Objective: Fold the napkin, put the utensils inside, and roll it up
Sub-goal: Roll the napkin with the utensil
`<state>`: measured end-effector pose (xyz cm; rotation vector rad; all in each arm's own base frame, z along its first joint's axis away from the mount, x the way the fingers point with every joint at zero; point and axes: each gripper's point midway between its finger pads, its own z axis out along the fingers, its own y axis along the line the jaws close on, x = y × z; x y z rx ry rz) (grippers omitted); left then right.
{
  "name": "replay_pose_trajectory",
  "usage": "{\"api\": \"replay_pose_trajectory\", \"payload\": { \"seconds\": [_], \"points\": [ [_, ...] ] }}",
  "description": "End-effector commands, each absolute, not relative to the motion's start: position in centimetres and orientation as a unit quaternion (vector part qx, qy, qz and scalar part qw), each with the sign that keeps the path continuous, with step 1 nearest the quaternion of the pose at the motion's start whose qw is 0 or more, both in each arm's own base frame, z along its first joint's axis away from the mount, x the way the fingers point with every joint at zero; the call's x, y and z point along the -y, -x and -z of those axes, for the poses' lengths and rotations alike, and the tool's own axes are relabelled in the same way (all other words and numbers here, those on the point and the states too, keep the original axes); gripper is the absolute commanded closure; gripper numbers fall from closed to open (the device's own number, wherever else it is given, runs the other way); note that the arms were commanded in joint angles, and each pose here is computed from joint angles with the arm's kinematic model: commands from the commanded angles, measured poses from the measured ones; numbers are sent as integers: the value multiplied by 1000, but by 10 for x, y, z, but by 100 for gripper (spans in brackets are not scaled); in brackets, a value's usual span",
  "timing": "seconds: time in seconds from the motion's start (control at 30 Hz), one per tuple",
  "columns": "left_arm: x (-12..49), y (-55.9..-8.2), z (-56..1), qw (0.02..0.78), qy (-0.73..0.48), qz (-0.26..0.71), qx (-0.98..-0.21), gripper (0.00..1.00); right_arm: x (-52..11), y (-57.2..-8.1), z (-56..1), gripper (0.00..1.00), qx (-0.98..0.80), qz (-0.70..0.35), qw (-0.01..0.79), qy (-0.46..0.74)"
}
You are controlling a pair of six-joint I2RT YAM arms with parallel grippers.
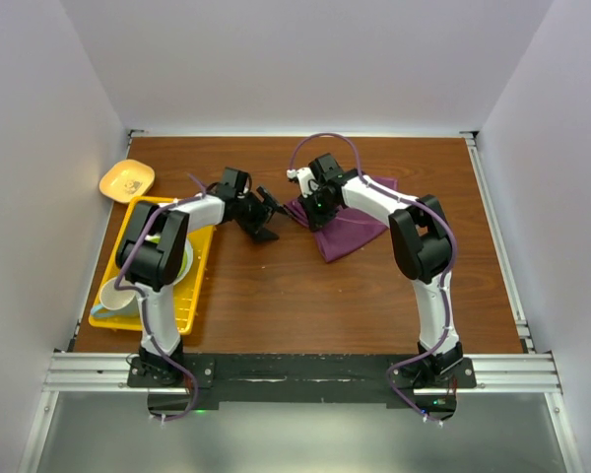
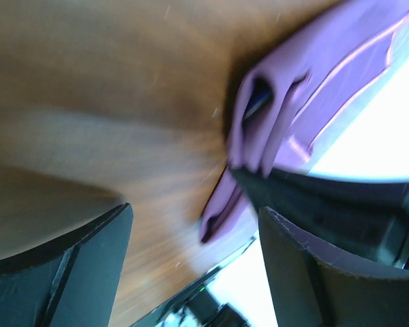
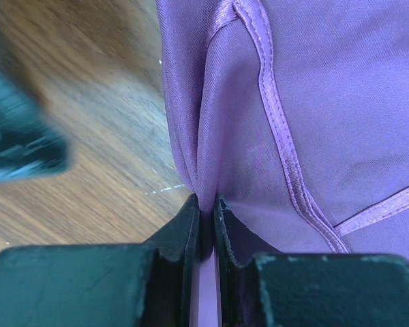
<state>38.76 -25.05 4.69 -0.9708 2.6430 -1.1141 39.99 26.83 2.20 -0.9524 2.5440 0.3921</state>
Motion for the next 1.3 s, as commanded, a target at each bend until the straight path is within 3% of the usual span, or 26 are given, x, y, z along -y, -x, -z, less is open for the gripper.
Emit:
{"api": "replay_pose_trajectory", "payload": {
  "seconds": [0.0, 0.2, 0.43, 0.73, 0.93, 1.0, 1.1, 1.27],
  "points": [
    [269, -419, -63, 79, 336, 397, -850, 21, -266, -378, 2, 99, -917, -154, 152, 336],
    [273, -437, -47, 102, 335, 383, -855, 22, -268, -380, -2, 100, -915, -164, 153, 335],
    [273, -446, -35, 129, 330, 347, -868, 30, -268, -380, -7, 100, -915, -175, 155, 329],
    [288, -427, -16, 137, 305, 313, -889, 34, -274, -384, -19, 100, -911, -191, 163, 327],
    [281, -418, 3, 137, 311, 272, -900, 44, -269, -381, -14, 100, -913, -184, 156, 330],
    [277, -417, 8, 138, 313, 258, -904, 52, -265, -380, -12, 99, -914, -175, 155, 333],
    [275, -415, 11, 135, 312, 252, -906, 65, -262, -380, -12, 93, -915, -165, 159, 332],
    [277, -416, 9, 131, 298, 248, -912, 81, -262, -376, -19, 67, -916, -152, 166, 333]
  ]
}}
